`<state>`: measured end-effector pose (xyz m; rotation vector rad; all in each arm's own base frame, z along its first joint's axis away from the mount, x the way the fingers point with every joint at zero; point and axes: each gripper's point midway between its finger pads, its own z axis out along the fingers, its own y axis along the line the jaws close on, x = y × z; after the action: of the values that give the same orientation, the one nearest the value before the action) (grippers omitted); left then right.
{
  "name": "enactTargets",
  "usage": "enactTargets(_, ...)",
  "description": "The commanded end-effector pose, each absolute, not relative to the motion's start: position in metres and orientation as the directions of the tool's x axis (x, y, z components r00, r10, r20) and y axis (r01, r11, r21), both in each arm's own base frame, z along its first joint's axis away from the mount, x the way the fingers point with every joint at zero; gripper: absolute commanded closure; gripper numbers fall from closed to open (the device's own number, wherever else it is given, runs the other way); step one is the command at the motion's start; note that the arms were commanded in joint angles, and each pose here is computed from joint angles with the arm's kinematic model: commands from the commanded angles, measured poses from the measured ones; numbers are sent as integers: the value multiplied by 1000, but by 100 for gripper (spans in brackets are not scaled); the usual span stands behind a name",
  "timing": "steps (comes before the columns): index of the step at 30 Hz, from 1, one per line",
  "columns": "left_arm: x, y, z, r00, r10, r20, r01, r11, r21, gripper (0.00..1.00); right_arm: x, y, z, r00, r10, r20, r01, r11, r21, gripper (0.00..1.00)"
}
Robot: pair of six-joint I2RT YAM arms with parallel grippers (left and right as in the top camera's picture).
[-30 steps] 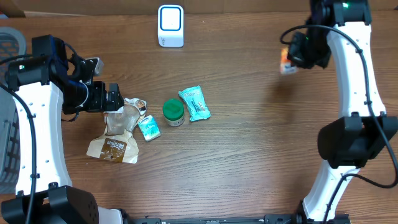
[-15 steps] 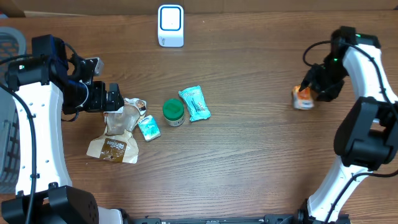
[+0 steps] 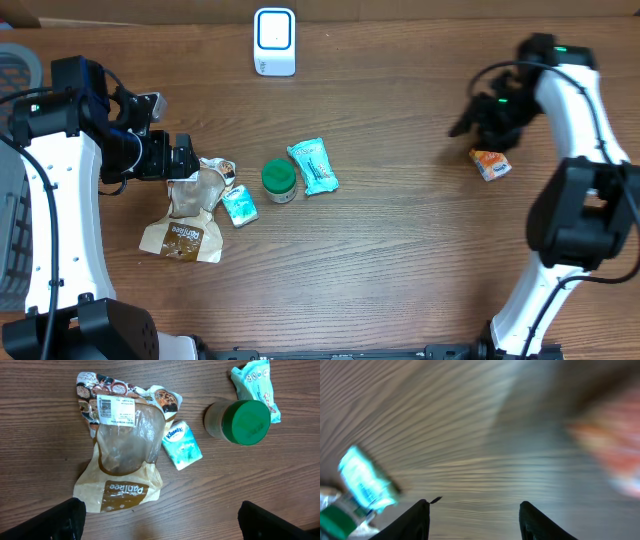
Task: Scan the item barcode
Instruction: 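Move right gripper to the mint-green tissue pack beside the jar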
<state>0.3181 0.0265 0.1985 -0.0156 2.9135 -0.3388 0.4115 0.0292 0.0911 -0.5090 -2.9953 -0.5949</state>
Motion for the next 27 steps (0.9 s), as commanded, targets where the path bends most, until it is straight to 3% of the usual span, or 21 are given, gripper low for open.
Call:
enactTargets(1, 319, 25, 198, -977, -11, -211, 40, 971, -234, 0, 420, 90, 108, -985, 167, 44, 169, 875, 453, 44)
enactTargets(5, 319, 25, 198, -977, -10, -211, 40, 971, -234, 0, 416, 147, 100, -999, 41, -2, 35, 887, 460, 38)
enactTargets(13, 319, 25, 198, -977, -11, -211, 40, 971, -234, 0, 393, 226, 56, -997, -71, 5, -61, 882, 467, 39)
enactTargets(25, 319, 25, 198, -977, -10, -211, 40, 971, -234, 0, 364, 259, 1, -987, -145, 74, -94, 880, 466, 48)
enactTargets(27, 319, 25, 198, -977, -11, -211, 40, 971, -234, 0, 359, 257, -4, -984, -151, 95, -91, 884, 459, 53)
